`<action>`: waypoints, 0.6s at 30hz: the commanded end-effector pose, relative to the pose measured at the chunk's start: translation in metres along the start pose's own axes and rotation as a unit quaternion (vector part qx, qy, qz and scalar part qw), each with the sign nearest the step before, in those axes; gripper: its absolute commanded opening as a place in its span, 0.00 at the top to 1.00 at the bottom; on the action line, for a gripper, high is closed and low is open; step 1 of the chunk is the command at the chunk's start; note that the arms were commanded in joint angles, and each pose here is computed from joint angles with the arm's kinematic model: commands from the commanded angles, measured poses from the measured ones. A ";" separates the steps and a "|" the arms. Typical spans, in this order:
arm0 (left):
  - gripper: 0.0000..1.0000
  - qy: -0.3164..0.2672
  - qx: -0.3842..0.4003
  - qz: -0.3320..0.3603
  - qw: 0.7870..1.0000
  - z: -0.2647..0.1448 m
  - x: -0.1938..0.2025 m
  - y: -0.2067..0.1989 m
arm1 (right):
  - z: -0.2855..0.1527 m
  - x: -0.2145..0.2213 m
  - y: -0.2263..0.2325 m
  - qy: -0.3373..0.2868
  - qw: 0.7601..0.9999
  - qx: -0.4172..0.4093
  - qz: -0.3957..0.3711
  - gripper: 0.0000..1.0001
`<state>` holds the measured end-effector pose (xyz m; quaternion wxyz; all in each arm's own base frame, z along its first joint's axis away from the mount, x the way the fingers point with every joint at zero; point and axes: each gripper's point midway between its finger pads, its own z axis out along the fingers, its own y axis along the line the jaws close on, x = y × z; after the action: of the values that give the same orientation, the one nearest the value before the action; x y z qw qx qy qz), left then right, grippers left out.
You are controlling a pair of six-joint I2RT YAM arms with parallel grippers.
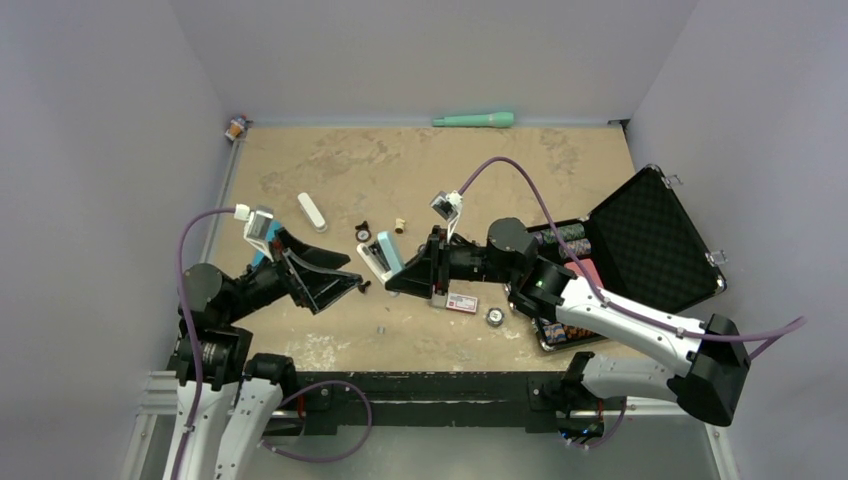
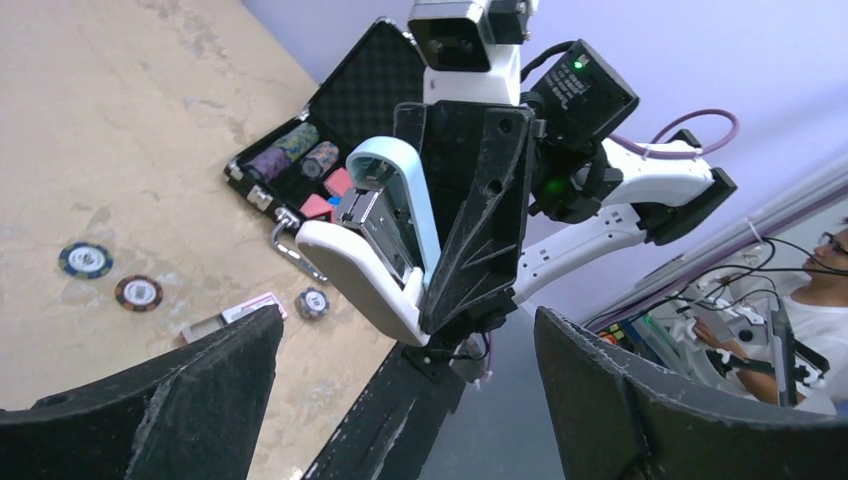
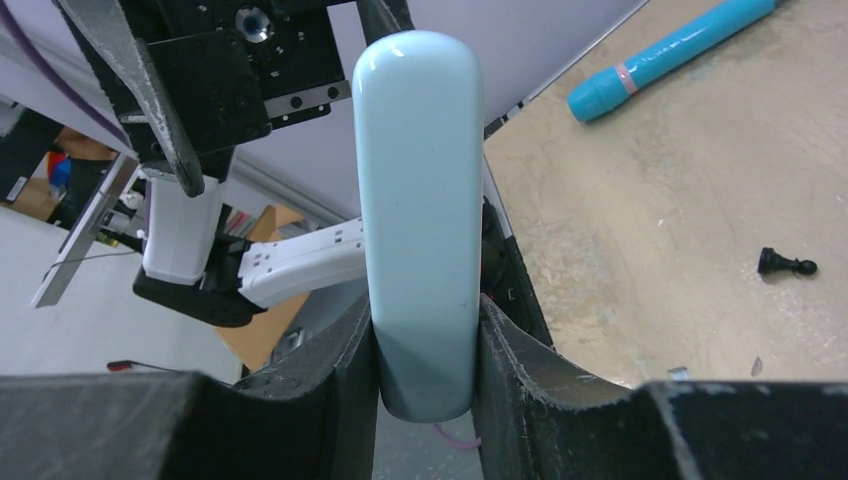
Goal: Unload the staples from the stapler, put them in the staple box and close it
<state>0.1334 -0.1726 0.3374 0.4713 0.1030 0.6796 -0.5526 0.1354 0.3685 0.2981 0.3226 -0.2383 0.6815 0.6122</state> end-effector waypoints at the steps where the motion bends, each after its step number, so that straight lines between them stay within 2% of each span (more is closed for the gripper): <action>1: 0.02 -0.021 0.071 0.025 0.997 0.002 -0.014 -0.026 | -0.005 -0.033 0.051 -0.037 0.996 -0.082 -0.026 1.00; 18: 0.11 -0.039 0.091 0.014 0.995 0.013 -0.024 -0.019 | 0.011 -0.043 0.081 -0.039 0.991 -0.129 -0.025 1.00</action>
<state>0.1438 -0.1811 0.3562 0.4756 0.1169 0.6305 -0.6022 0.1136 0.3838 0.3437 0.3091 -0.2609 0.6268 0.6660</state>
